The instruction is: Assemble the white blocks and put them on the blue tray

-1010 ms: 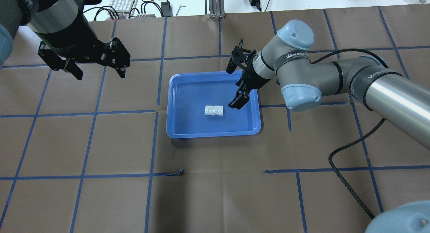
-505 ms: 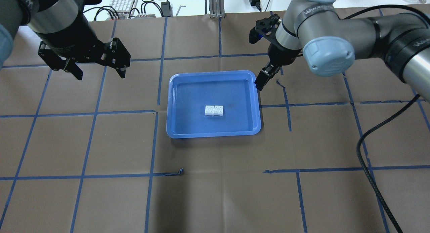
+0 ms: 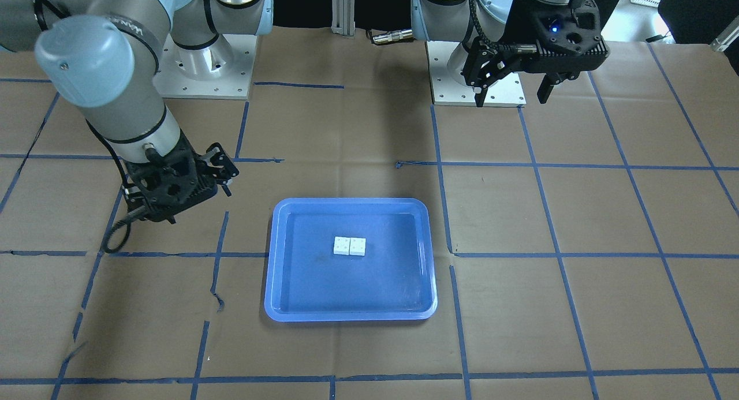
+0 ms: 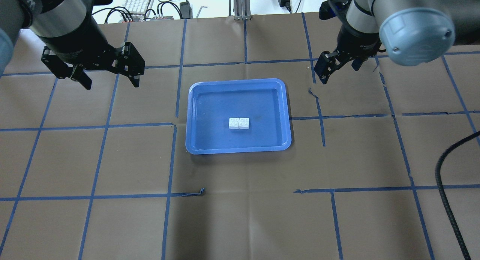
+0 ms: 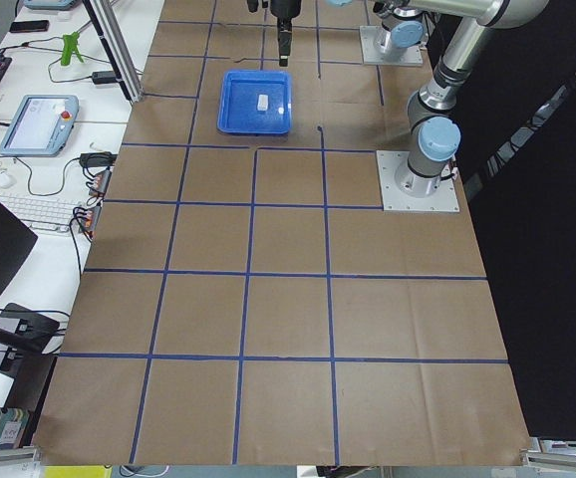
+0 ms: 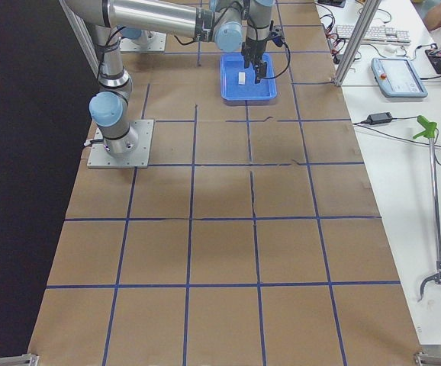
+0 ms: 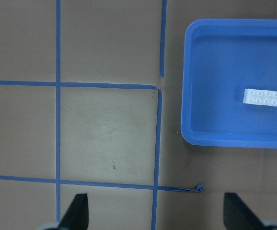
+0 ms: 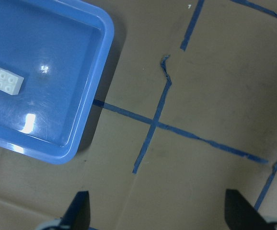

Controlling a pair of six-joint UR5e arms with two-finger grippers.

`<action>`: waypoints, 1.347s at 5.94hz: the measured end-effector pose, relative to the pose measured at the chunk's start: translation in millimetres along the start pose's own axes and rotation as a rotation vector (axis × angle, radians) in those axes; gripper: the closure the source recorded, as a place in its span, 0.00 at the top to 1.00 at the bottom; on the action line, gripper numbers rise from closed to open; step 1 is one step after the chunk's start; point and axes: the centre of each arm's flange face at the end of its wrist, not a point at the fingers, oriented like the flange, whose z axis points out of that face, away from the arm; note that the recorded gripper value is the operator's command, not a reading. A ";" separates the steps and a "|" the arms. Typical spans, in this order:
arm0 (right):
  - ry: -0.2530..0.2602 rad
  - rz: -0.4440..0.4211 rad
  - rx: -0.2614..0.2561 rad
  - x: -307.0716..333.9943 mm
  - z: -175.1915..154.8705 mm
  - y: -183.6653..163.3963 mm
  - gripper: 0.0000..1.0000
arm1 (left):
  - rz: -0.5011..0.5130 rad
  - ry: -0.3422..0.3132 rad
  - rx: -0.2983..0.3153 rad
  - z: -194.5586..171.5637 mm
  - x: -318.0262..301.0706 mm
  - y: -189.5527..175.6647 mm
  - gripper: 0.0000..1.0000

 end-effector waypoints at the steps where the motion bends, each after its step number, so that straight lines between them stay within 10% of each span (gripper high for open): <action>1: 0.002 0.099 -0.014 -3.2 -26.8 12.8 1.00 | 0.000 0.000 0.000 0.0 0.0 0.0 0.99; 8: -0.002 0.202 -0.036 -17.2 -81.5 52.1 1.00 | 0.001 0.000 0.000 -0.1 0.4 0.5 0.99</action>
